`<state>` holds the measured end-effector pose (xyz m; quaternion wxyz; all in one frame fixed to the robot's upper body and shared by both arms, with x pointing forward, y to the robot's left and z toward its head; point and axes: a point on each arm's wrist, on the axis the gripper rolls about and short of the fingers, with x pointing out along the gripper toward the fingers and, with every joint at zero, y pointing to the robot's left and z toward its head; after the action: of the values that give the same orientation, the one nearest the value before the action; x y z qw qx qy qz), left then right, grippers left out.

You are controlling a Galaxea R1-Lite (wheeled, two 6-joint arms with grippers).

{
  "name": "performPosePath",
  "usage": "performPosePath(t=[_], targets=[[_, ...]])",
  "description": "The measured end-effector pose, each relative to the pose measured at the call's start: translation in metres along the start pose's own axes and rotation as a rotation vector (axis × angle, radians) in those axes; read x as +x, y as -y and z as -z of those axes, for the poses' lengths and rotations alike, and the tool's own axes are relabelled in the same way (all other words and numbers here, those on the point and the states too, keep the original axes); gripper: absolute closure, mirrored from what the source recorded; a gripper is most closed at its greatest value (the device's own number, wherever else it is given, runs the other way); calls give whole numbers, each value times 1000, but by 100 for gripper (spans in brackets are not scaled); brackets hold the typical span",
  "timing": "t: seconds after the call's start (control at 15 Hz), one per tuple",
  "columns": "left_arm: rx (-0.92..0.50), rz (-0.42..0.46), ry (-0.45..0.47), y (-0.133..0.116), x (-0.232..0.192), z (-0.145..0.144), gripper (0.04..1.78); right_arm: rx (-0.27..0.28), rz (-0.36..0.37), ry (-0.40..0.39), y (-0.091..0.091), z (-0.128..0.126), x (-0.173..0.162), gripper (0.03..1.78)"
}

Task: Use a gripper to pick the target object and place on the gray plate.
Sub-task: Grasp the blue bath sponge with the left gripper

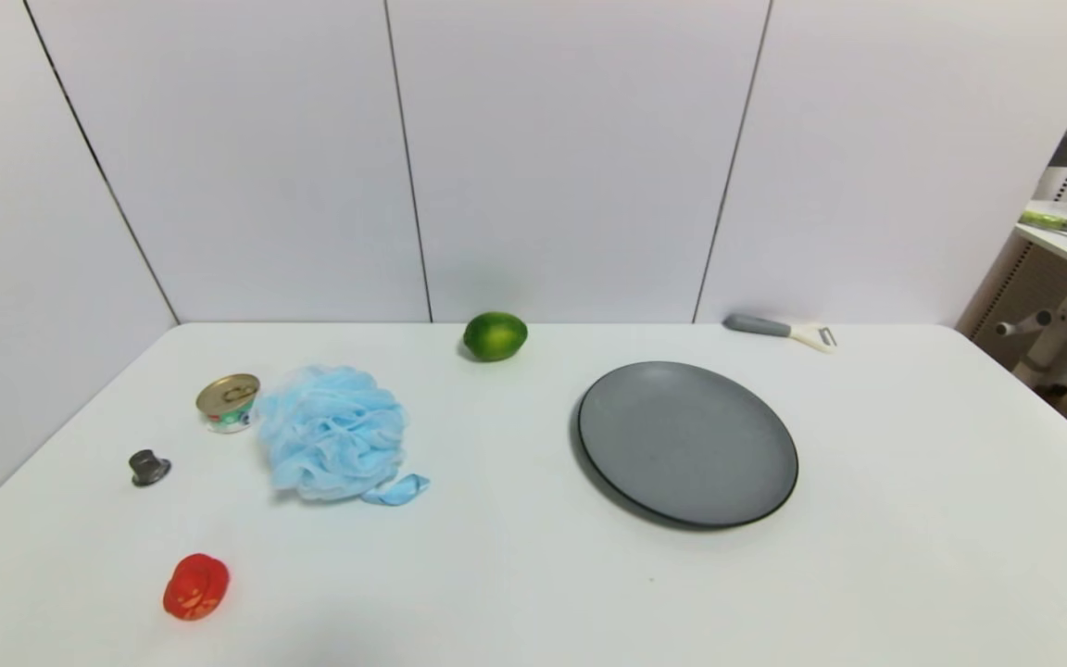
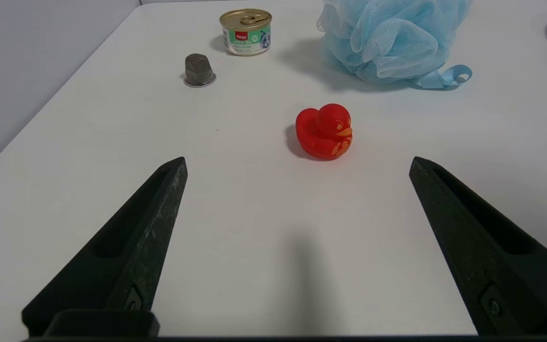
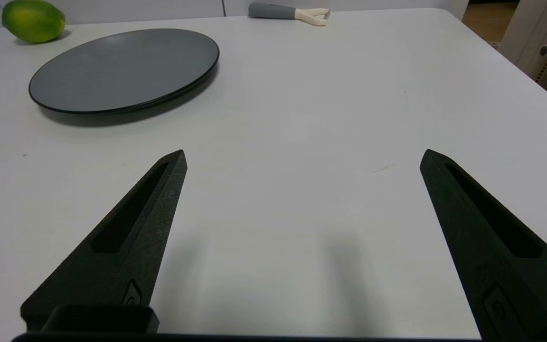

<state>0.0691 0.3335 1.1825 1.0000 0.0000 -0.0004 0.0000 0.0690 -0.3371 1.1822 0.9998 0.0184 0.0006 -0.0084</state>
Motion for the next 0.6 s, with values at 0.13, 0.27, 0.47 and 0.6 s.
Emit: performPosePath(t=[0.13, 0.27, 0.47, 0.6], targets=[[-4, 0, 0, 0, 0, 0, 13, 0, 0, 0, 0, 0, 0, 11], [5, -1, -13, 0, 0, 0, 13, 0, 0, -1, 0, 0, 0, 11], [18, 33, -21, 1, -2, -26, 13, 0, 0, 0, 0, 0, 0, 11], [45, 78, -49, 2, 2, -60, 13, 0, 0, 0, 0, 0, 0, 11]])
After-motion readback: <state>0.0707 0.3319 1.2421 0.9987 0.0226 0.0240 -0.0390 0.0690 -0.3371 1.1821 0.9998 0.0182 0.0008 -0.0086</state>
